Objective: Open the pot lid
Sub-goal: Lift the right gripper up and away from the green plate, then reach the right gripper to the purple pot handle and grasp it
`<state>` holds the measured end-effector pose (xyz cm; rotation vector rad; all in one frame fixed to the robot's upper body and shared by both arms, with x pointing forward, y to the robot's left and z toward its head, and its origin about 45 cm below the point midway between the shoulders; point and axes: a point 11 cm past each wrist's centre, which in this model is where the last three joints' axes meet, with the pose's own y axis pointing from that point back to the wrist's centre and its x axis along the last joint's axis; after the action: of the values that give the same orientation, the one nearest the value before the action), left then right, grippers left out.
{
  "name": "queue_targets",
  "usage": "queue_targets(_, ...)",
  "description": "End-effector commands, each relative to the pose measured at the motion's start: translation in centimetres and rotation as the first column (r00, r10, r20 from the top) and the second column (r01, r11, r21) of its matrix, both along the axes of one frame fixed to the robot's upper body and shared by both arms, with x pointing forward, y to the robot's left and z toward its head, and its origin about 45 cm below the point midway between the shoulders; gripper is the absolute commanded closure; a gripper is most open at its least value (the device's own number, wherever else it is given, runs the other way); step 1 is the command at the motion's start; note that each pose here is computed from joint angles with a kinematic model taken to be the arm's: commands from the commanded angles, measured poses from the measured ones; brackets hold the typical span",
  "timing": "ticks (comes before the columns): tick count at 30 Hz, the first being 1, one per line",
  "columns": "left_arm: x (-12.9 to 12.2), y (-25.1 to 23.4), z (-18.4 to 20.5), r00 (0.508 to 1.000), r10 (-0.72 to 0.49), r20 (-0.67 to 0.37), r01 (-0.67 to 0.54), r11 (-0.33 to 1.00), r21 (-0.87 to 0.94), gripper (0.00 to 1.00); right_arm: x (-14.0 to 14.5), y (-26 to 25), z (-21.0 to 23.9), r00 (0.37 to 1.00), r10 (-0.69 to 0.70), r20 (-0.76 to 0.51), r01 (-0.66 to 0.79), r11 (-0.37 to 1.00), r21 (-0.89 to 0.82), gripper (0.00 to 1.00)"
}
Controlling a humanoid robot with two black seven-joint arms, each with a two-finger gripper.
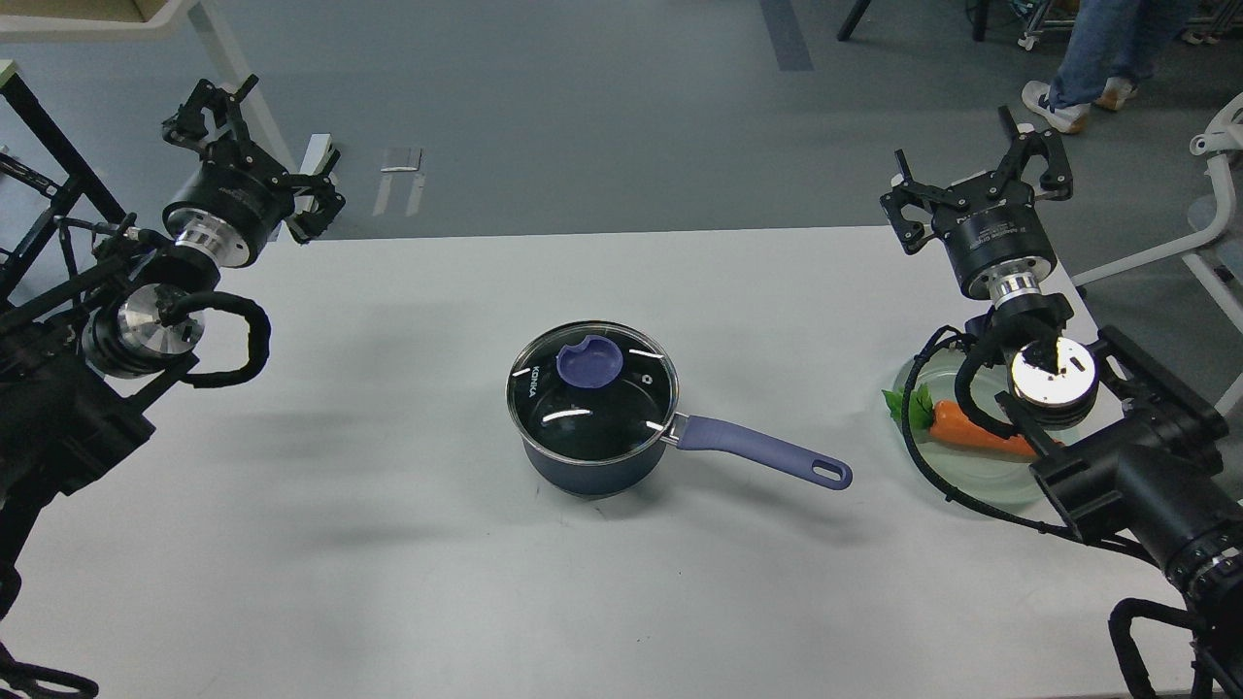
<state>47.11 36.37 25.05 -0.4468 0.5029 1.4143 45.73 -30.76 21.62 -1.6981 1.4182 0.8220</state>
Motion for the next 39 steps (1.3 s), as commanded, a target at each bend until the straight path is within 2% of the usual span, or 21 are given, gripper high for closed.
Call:
queue_targets(1,-0.2,-0.1,-0.4,1.0,-0.002,-0.011,0.002,1.0,0.018,0.01,-0.1,-0.2,-0.1,1.0,0.003,-0.001,-0.003,1.0,-0.012,0.0)
queue_targets(13,-0.7,0.3,-0.9,0.999,-0.019,-0.033,0.021,0.998,0.062,0.01,-0.7,-0.4,0.2,0.999,0.04,0.002,-0.04,0.997,-0.063,0.0)
queue_targets(17,-0.8,0.9,-0.6,0.999,-0.018,-0.037,0.021,0.997,0.08,0.01,-1.7,-2.1,1.5,0.997,0.082,0.014,-0.079,0.983,-0.164,0.0)
queue_targets(22,-0.9,1.0,-0.4,0.999,-0.03,-0.031,0.034,0.99,0.137,0.01,-3.0,-4.7,3.6,0.99,0.143,0.009,-0.129,0.917,-0.376,0.0)
queue_targets(26,-0.9,0.9,-0.2,0.999,-0.039,-0.024,0.043,0.986,0.162,0.01,-4.0,-4.8,5.7,0.977,0.212,0.003,-0.155,0.72,-0.676,0.0)
queue_targets(29,-0.9,1.0,-0.1,0.999,-0.041,-0.021,0.044,0.985,0.164,0.01,-5.0,-3.4,7.1,0.959,0.281,0.012,-0.156,0.567,-0.809,0.0)
queue_targets(34,-1.1,0.7,0.5,0.998,-0.063,-0.014,0.065,0.983,0.174,0.01,-6.9,0.5,8.1,0.91,0.414,0.022,-0.094,0.258,-0.962,0.0)
queue_targets(39,-1.2,0.9,0.5,0.998,-0.062,-0.024,0.065,0.975,0.21,0.01,-9.3,2.7,8.2,0.826,0.563,-0.036,0.015,-0.086,-0.996,0.0)
